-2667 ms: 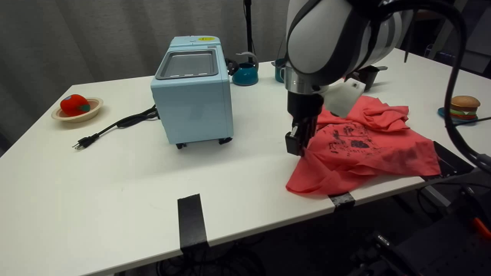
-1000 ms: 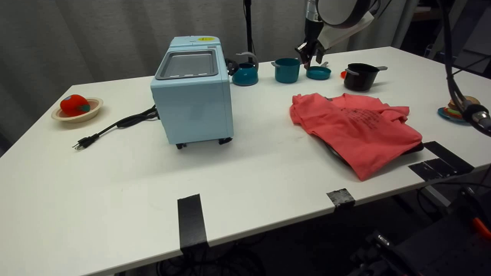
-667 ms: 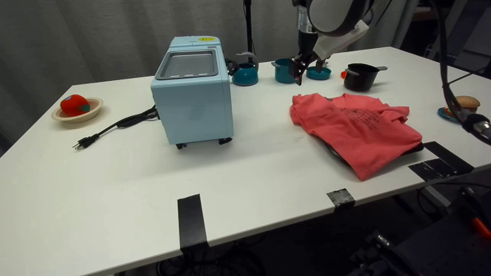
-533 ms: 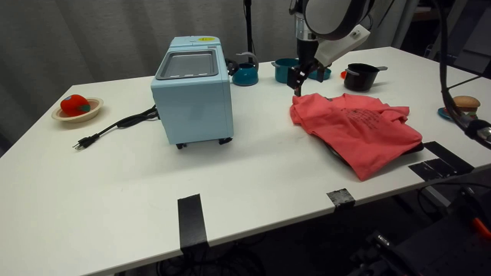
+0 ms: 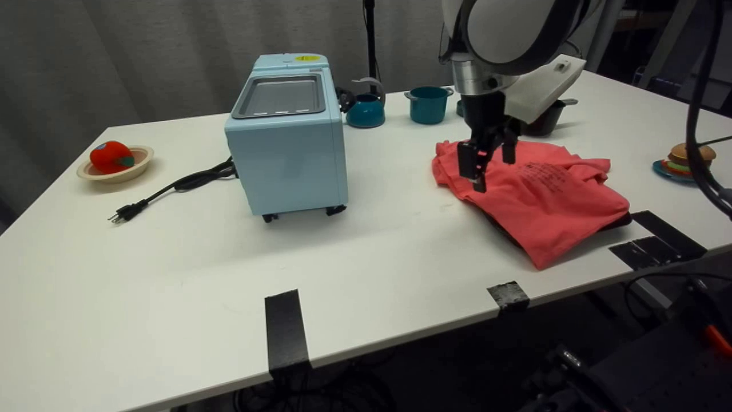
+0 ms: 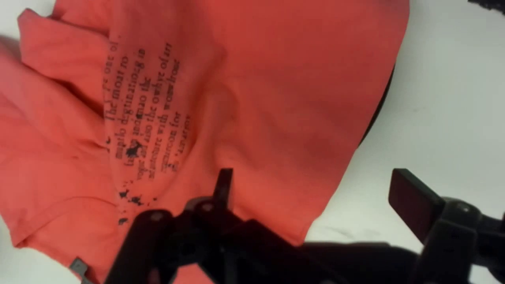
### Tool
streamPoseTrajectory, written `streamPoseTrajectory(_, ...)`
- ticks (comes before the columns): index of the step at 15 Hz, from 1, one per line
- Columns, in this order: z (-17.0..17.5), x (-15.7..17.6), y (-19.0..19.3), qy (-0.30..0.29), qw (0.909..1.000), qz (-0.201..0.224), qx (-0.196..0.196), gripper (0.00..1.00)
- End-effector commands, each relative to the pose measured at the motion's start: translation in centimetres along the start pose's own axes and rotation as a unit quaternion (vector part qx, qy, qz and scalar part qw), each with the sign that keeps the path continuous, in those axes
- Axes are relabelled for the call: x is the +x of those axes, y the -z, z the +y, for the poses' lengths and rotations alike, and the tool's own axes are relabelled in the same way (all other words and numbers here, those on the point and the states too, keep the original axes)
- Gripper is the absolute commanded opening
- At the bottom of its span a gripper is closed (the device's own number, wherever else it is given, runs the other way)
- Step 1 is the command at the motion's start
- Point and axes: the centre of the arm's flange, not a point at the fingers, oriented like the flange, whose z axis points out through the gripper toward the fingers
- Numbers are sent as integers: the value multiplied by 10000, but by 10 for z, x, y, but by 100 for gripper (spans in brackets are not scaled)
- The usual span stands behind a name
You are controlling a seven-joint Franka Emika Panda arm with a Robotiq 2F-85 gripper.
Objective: Fold the cloth on the table
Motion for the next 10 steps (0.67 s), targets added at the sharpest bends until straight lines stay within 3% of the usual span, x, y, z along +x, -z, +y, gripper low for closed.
streamPoseTrajectory(1, -6, -25, -10, 310, 9990, -327, 59, 100)
streamPoseTrajectory(10, -35, -44, -56, 874, 9932, -757, 121, 98)
